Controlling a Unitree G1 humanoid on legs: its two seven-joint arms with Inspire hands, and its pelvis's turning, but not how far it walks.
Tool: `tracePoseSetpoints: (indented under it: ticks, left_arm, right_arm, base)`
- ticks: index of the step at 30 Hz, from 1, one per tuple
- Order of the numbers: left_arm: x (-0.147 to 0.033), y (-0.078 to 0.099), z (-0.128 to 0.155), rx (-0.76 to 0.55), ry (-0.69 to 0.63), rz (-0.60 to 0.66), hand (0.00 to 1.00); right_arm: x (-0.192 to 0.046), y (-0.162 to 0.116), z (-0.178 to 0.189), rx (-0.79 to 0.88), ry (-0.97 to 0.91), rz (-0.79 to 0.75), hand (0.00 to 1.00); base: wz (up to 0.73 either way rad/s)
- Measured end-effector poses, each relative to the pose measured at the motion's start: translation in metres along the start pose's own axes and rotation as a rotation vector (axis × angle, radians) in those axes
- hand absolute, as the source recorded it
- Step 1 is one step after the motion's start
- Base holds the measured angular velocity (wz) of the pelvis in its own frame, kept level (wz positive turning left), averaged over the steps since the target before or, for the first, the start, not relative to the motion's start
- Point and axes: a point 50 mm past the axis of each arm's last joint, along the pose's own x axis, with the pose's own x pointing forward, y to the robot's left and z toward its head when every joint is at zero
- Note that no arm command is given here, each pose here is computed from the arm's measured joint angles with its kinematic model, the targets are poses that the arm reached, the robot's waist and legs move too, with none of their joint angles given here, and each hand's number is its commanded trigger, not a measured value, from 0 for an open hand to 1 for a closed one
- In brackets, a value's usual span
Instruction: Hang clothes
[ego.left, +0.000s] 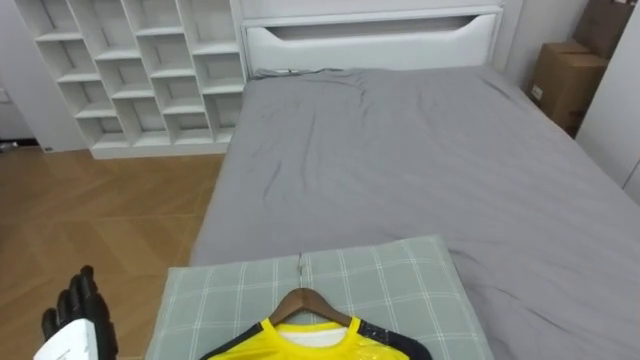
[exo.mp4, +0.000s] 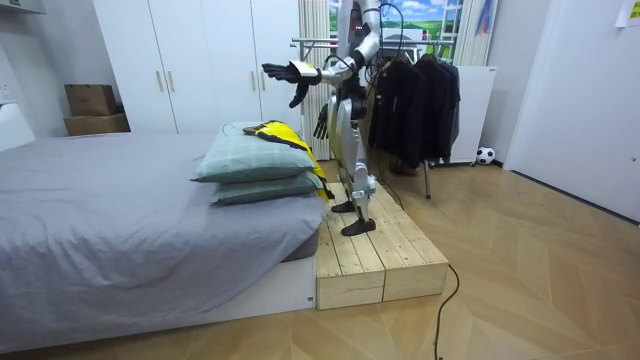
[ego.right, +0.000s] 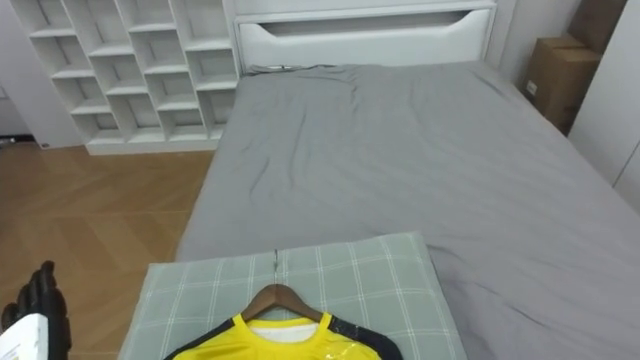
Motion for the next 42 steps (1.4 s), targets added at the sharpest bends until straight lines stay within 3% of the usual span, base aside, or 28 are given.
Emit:
tracePoseSetpoints:
  ticks: [17, 42]
  left_arm:
    - [0.001, -0.004, 0.004, 0.161, -0.055, -0.032, 0.0]
    - [0.009, -0.008, 0.018, 0.174, -0.101, -0.073, 0.0]
  right_arm:
    - [-0.001, -0.005, 0.0, 0.011, -0.001, -0.047, 0.0]
    - [-0.001, -0.007, 0.003, -0.005, -0.01, -0.095, 0.0]
  base:
    - [-0.03]
    - [0.0]
